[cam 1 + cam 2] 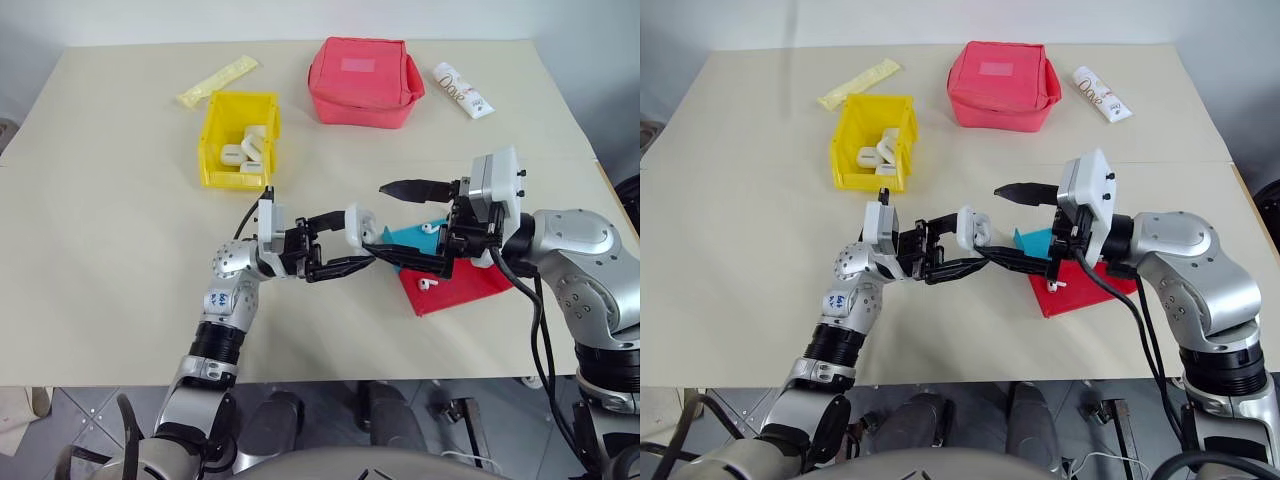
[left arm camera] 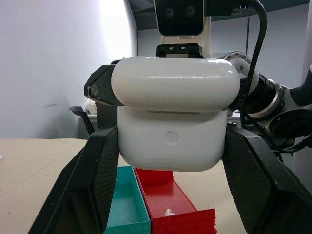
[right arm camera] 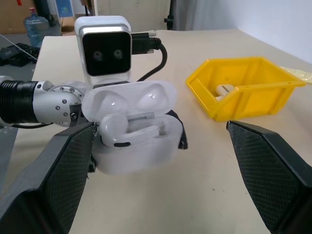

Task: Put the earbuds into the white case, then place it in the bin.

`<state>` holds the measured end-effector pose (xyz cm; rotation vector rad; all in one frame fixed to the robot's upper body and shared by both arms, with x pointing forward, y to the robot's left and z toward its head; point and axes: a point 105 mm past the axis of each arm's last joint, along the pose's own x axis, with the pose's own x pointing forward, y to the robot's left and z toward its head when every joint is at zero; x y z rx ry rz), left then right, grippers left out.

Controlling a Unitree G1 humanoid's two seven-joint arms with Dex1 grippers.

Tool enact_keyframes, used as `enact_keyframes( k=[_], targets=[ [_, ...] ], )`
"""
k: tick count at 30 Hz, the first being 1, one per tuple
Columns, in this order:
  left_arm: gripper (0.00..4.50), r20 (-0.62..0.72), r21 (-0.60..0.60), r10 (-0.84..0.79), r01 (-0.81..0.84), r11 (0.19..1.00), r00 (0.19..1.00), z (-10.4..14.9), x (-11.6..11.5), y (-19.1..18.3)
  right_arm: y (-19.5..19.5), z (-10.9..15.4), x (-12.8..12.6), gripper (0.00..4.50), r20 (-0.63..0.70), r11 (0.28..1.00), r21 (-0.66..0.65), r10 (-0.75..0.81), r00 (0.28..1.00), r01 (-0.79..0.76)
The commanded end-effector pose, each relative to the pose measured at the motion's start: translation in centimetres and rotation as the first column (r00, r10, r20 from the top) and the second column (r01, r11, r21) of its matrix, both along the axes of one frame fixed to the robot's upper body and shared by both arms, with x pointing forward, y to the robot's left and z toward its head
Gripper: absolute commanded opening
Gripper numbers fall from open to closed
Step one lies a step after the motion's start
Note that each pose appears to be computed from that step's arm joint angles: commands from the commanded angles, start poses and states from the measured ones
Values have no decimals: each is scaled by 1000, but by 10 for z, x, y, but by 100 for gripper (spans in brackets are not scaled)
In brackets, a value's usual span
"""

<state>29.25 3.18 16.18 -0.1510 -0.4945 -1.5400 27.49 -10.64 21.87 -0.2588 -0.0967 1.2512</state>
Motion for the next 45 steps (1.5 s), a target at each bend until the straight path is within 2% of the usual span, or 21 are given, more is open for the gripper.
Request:
enact_keyframes(
  k=[1, 45],
  targets=[
    [278, 53, -26, -20, 21, 999, 998, 12, -6, -2, -4, 11, 0, 447, 49, 1000, -11, -6, 999, 6],
    [278, 34, -32, -58, 59, 998, 998, 8, -16, -11, 6, 17, 1, 447, 62, 997, -36, 64, 996, -62]
  ],
)
